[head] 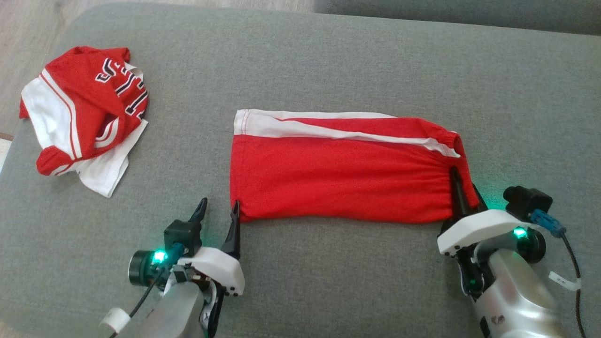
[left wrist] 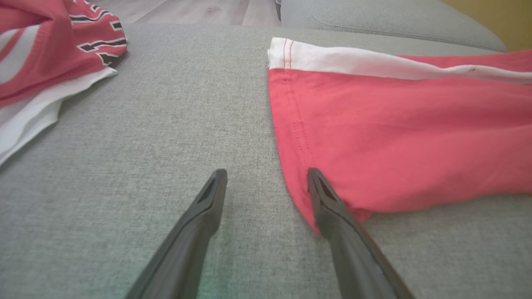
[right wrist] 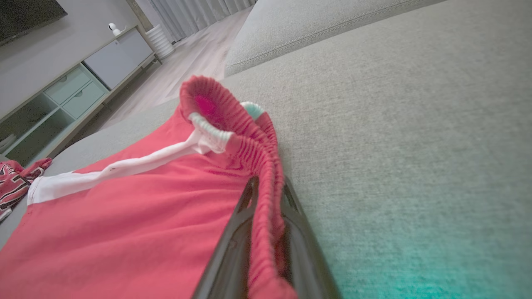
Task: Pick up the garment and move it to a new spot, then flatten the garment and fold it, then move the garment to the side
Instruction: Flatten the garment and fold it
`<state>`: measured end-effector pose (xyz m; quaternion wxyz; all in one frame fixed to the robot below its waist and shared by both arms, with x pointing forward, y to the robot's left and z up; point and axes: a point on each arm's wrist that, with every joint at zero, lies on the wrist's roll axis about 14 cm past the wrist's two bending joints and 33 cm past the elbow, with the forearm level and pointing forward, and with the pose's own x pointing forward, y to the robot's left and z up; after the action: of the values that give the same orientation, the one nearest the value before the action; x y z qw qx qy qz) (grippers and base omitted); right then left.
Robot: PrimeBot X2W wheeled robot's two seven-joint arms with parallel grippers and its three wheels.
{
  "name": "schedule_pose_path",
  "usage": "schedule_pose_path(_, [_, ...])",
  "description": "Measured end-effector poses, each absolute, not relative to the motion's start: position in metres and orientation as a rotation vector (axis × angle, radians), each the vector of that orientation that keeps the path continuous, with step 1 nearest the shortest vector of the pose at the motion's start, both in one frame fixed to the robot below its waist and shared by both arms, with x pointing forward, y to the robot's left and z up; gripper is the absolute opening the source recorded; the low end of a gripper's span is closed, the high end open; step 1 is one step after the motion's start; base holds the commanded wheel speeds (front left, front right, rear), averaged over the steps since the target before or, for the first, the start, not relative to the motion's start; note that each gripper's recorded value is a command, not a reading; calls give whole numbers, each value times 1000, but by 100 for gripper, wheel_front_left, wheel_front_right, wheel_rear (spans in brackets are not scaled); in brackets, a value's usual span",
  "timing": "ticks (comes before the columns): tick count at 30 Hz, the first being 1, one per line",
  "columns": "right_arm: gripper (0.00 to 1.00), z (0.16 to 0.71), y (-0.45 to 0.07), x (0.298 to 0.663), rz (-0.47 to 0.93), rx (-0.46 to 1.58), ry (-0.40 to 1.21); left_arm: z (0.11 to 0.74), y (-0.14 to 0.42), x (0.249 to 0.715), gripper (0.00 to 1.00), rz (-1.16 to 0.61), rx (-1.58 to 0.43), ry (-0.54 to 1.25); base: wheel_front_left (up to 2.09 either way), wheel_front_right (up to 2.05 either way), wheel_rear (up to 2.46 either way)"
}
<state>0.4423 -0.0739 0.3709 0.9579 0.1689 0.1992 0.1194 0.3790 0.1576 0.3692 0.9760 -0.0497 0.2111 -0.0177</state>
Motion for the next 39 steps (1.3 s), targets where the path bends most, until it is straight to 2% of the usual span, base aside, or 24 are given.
schedule_pose_path(5, [0, 378, -89, 446, 175, 382, 375, 372, 157, 381, 100, -38, -102, 416, 0, 0, 0])
schedule_pose_path(13, [0, 382, -174, 431, -23, 364, 322, 368, 142, 368, 100, -77, -106, 431, 0, 0, 0])
schedule_pose_path(17, [0, 407, -169, 437, -9, 406, 248, 370, 136, 366, 100, -97, -107, 423, 0, 0, 0])
schedule_pose_path(22, [0, 433, -120, 443, 122, 504, 219, 372, 134, 362, 100, -103, -106, 420, 0, 0, 0])
schedule_pose_path(24, [0, 446, -90, 444, 217, 529, 218, 369, 135, 356, 100, -101, -109, 429, 0, 0, 0])
schedule_pose_path(25, [0, 456, -60, 441, 314, 541, 225, 368, 138, 350, 100, -85, -123, 435, 0, 0, 0])
schedule_pose_path(28, [0, 468, -17, 434, 447, 551, 236, 367, 144, 342, 100, -64, -130, 439, 0, 0, 0])
schedule_pose_path(35, [0, 446, 46, 413, 627, 497, 347, 367, 162, 325, 100, 4, -143, 440, 0, 0, 0])
schedule_pose_path(36, [35, 442, 53, 410, 643, 489, 362, 367, 165, 322, 100, 15, -144, 442, 0, 0, 0])
schedule_pose_path(37, [96, 439, 60, 407, 665, 481, 372, 367, 168, 319, 100, 28, -146, 443, 0, 0, 0])
schedule_pose_path(39, [100, 440, 76, 402, 715, 473, 373, 366, 176, 315, 100, 59, -145, 445, 0, 0, 0])
